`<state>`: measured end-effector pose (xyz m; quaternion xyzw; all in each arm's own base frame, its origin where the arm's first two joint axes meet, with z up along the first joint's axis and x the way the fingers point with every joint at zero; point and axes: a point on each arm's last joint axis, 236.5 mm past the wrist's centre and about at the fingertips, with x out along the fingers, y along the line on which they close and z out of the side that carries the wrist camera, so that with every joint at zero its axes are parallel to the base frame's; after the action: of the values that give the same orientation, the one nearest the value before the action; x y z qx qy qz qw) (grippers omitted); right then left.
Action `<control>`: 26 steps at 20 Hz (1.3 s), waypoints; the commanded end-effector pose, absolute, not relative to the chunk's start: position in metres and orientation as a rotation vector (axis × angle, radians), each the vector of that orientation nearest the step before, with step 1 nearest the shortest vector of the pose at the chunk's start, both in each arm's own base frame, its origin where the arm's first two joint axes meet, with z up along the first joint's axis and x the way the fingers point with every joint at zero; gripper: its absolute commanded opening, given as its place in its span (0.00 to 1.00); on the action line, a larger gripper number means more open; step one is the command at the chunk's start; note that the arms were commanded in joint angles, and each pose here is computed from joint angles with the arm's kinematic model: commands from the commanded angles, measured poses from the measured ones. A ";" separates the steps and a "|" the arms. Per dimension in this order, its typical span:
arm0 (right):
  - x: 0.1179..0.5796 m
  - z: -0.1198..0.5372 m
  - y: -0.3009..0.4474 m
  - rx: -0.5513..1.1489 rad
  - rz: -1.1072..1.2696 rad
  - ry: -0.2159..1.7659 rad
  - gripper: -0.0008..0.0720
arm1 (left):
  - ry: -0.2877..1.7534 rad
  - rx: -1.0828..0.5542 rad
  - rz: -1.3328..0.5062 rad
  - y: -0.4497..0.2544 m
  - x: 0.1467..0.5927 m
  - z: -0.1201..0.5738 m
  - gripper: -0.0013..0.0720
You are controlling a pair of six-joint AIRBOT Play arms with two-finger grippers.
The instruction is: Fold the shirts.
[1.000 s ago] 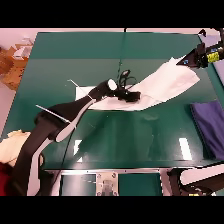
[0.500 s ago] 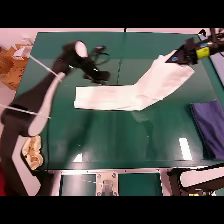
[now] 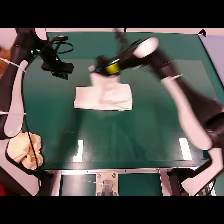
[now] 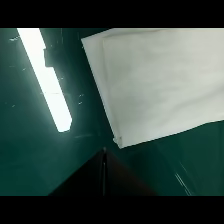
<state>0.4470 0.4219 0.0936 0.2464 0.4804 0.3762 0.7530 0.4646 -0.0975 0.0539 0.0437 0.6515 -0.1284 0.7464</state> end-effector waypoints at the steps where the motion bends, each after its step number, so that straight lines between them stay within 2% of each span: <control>1: 0.430 0.033 0.533 0.585 0.801 0.879 0.74 | 1.439 0.161 -0.280 -0.079 0.462 0.055 0.05; 3: 0.417 0.014 0.534 0.538 0.812 0.948 0.74 | 1.441 0.199 -0.287 -0.074 0.461 0.054 0.05; 5: 0.430 0.019 0.498 0.508 0.797 1.016 0.74 | 1.451 0.231 -0.262 -0.065 0.460 0.054 0.05; 10: 0.483 0.030 0.325 0.415 0.614 1.180 0.74 | 1.437 0.245 -0.237 -0.060 0.465 0.054 0.05; 13: 0.484 0.014 0.221 0.401 0.487 1.321 0.74 | 1.439 0.225 -0.220 -0.060 0.465 0.054 0.05; 16: 0.480 -0.017 0.161 0.493 0.379 1.408 0.74 | 1.441 0.198 -0.196 -0.060 0.465 0.054 0.05; 20: 0.460 -0.065 0.163 0.611 0.372 1.470 0.74 | 1.439 0.177 -0.178 -0.060 0.466 0.054 0.05; 26: 0.437 -0.085 0.262 0.777 0.568 1.500 0.74 | 1.442 0.157 -0.163 -0.061 0.465 0.054 0.05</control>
<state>0.4444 0.2196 -0.0810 0.3039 0.6627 0.2132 0.6504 0.4654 -0.0605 0.0538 0.0766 0.6581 -0.0781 0.7449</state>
